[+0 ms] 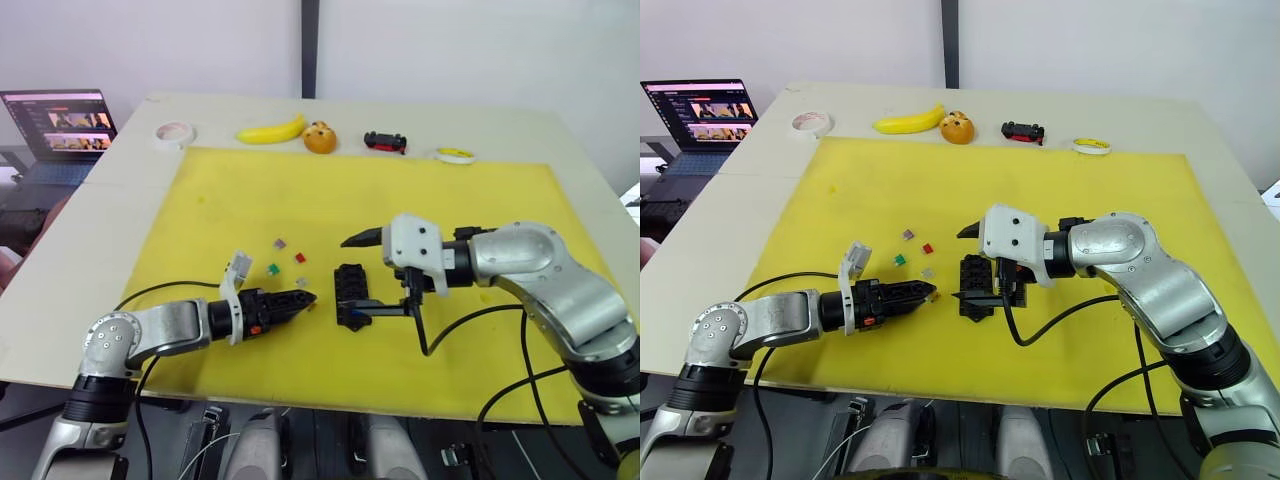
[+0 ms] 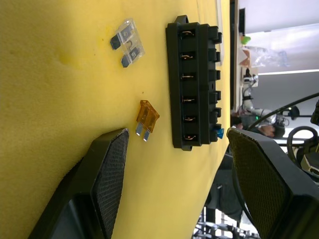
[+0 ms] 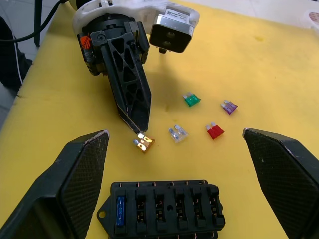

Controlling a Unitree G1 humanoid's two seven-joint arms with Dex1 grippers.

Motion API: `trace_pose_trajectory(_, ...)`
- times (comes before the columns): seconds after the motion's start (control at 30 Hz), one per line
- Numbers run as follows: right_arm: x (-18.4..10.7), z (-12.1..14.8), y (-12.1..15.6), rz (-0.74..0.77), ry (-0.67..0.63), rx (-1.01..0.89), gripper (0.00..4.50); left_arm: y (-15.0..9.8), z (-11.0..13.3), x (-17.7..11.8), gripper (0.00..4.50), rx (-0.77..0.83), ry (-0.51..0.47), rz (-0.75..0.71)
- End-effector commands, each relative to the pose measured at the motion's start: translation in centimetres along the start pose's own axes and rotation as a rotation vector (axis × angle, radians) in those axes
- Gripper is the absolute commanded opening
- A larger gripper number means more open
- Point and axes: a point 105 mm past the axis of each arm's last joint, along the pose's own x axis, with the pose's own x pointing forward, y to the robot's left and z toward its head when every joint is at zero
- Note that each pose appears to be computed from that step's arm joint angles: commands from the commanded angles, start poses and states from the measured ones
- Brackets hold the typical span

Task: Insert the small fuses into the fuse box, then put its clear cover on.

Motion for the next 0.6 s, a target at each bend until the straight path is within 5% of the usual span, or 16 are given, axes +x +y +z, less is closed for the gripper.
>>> trace_pose_trajectory(0.03, -0.4, 1.4, -0.3, -0.021, -0.034, -0.054, 4.5, 0.5, -0.9, 0.8, 3.31, -0.016, 0.044, 0.021)
trace_pose_trajectory(0.6, -0.3, 1.3, -0.1, -0.022, -0.035, -0.052, 4.5, -0.7, -0.5, 2.1, 3.31, 0.028, 0.049, -0.015)
